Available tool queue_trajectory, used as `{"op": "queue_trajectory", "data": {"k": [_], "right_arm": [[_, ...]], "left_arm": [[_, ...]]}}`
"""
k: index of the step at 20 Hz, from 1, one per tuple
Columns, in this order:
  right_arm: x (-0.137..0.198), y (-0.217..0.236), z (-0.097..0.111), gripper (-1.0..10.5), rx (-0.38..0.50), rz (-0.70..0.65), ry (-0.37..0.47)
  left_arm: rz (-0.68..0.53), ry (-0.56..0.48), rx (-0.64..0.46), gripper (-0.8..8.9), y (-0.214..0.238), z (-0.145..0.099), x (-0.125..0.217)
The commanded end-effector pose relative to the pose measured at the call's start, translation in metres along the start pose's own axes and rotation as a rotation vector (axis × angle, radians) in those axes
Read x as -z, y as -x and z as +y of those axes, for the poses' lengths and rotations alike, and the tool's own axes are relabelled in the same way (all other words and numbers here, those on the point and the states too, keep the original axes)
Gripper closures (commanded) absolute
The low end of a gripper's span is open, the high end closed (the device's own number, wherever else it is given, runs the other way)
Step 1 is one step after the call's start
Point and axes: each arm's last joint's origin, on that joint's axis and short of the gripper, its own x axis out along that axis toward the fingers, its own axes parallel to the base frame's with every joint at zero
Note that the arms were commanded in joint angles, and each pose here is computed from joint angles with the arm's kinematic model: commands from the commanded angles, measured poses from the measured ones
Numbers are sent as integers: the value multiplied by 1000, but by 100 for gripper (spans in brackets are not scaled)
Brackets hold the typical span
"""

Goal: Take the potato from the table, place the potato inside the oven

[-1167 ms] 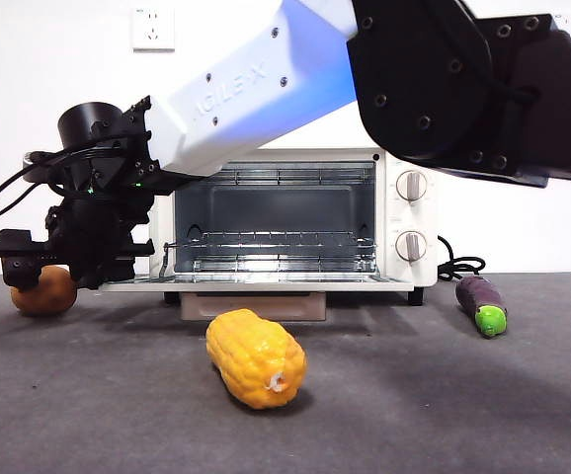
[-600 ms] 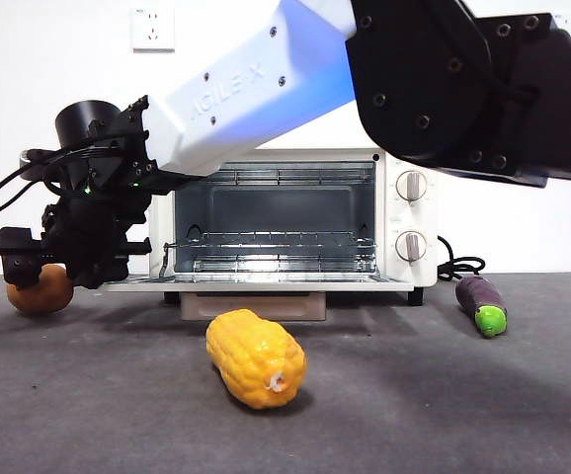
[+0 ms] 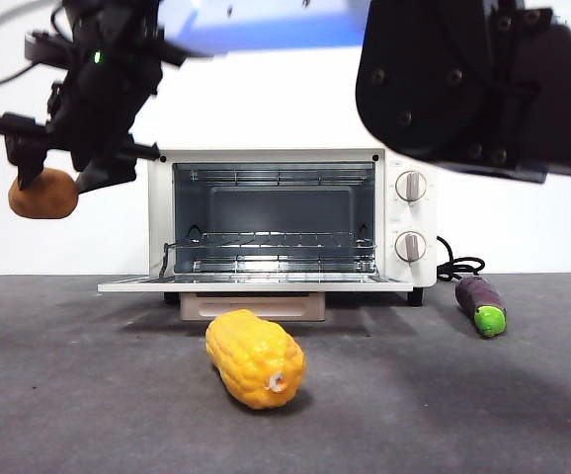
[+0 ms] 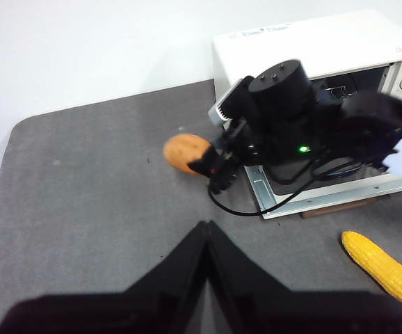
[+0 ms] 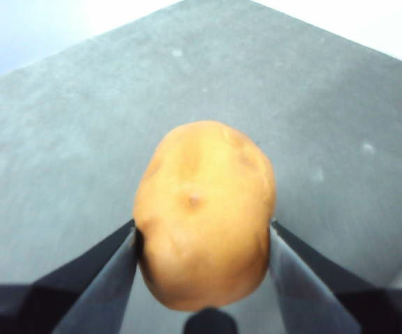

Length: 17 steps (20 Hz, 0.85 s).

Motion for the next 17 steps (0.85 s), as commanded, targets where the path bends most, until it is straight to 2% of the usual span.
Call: {"op": "queue_trajectory", "data": {"k": [1,6,9,14,17], "right_arm": [[-21,36,0,763,-6,33,22],[-68,125,-5,828,15,52,43],[-93,184,-11,828,84,23,64],[-115,275,-16,828,101,-19,61],[-124,311,-18,828,104,-89,37]], "left_arm": [[-8,-6,-5,820,1,1,0],[-5,-6,30,820,1,0,0],[-2,-3,58,820,1,-1,0],[-2,1,57,820,1,-1,0],[-1,1,57,819,1,-1,0]]}}
